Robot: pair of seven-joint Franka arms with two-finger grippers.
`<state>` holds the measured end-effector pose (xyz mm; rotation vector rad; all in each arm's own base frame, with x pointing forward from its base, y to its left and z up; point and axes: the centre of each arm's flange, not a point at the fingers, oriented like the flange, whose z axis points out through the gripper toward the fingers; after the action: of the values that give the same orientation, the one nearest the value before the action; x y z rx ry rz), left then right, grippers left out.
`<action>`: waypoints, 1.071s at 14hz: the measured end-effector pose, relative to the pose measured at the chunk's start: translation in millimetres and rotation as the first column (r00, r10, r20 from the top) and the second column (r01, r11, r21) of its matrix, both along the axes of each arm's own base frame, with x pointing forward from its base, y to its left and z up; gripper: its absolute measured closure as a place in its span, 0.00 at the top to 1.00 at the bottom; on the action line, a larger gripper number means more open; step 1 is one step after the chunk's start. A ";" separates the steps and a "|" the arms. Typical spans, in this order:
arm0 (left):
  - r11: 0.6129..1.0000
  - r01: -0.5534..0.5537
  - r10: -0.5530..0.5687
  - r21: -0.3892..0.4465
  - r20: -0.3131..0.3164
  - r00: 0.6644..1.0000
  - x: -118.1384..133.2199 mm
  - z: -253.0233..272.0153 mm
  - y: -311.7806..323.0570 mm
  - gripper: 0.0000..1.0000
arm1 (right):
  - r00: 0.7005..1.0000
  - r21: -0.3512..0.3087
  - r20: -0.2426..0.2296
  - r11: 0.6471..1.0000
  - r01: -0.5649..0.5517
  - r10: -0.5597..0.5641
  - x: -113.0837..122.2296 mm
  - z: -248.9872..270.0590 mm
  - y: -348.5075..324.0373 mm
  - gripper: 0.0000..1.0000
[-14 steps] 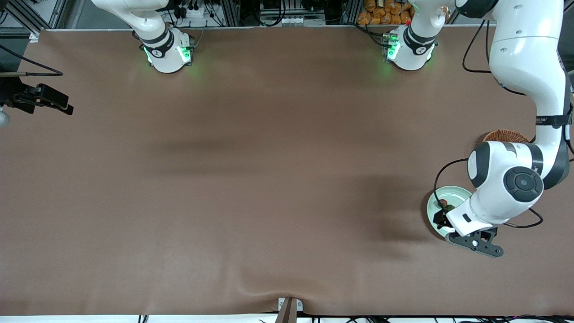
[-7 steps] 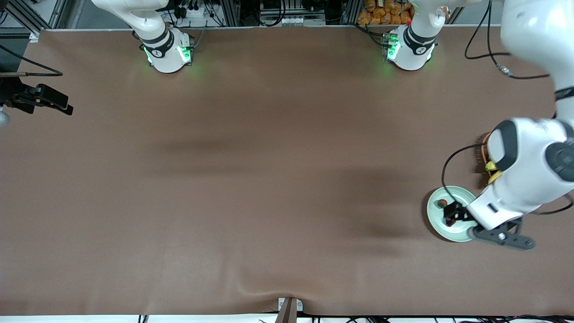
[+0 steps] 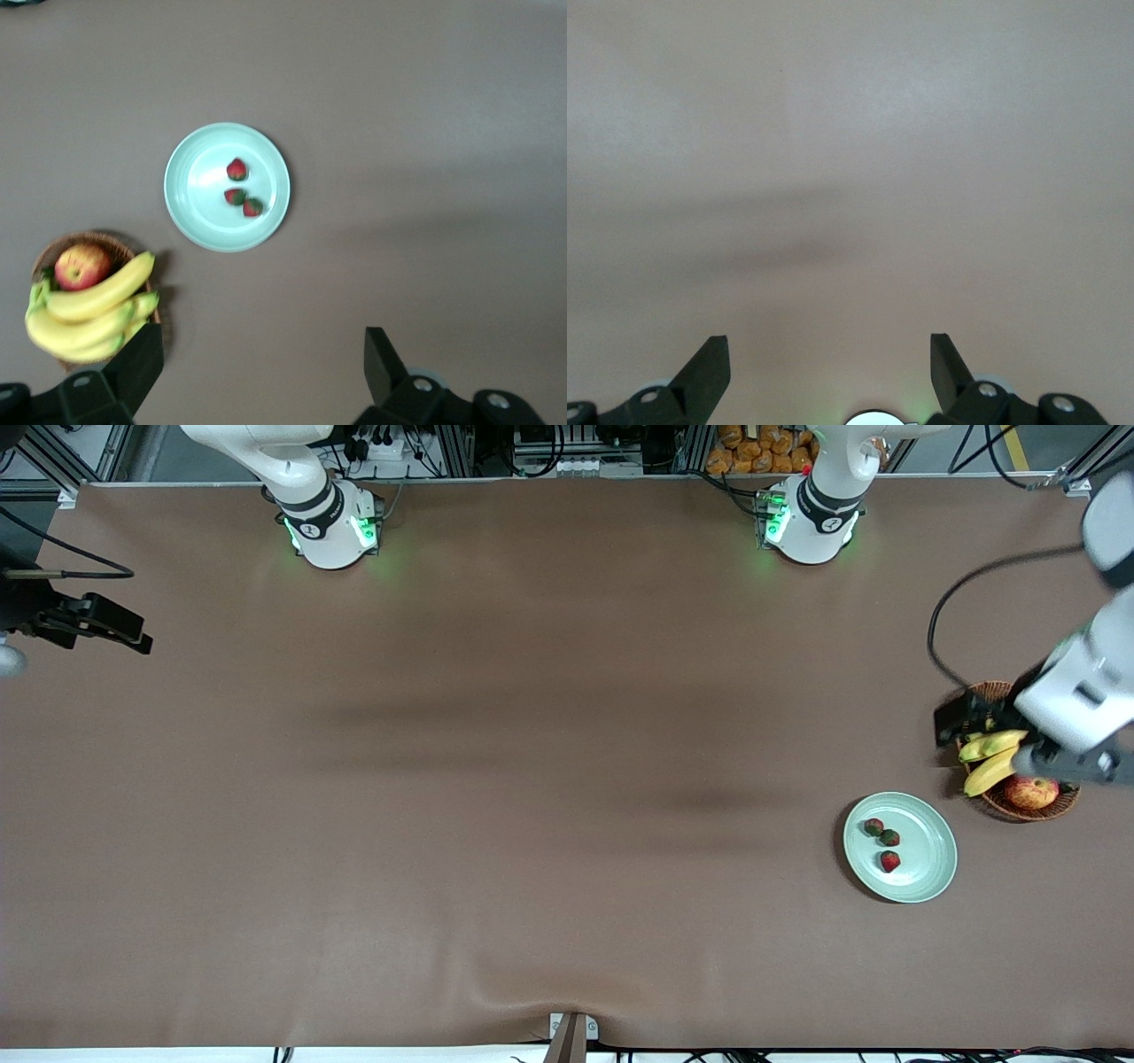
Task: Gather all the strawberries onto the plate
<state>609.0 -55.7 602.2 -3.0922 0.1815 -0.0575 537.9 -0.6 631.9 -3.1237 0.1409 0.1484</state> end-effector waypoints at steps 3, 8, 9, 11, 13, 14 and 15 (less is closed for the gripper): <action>0.999 -0.017 0.017 -0.032 -0.007 1.000 -30.7 13.4 0.8 1.00 | 1.000 0.000 0.000 1.000 0.000 0.000 0.0 0.0 2.7 1.00; 0.999 -0.030 0.030 -0.041 0.008 1.000 -63.8 24.3 8.5 1.00 | 1.000 0.000 0.007 1.000 0.001 -0.001 0.1 1.6 2.2 1.00; 0.999 -0.031 0.032 -0.043 0.024 0.999 -61.8 25.2 9.4 1.00 | 1.000 0.000 0.009 1.000 0.001 -0.001 -0.1 2.3 2.1 1.00; 0.998 -0.038 0.040 -0.045 0.041 0.998 -57.3 23.1 13.8 1.00 | 1.000 -0.001 0.012 1.000 0.002 -0.002 -0.4 3.4 0.8 1.00; 0.998 -0.045 0.048 -0.047 0.055 0.997 -52.3 21.3 17.9 1.00 | 1.000 -0.002 0.015 1.000 -0.001 0.001 -0.3 3.9 -1.1 1.00; 0.997 -0.052 0.055 -0.048 0.061 0.997 -49.9 21.4 21.6 1.00 | 1.000 -0.002 0.016 1.000 -0.002 0.002 -0.3 4.2 -1.5 1.00; 0.997 -0.062 0.065 -0.049 0.066 0.996 -48.0 21.9 27.4 1.00 | 1.000 -0.002 0.017 1.000 -0.002 0.002 -0.4 4.5 -1.7 1.00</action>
<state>561.0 -28.3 624.0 -3.1346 0.0804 -0.1656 537.5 -2.3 636.3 -3.1267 0.1379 0.1218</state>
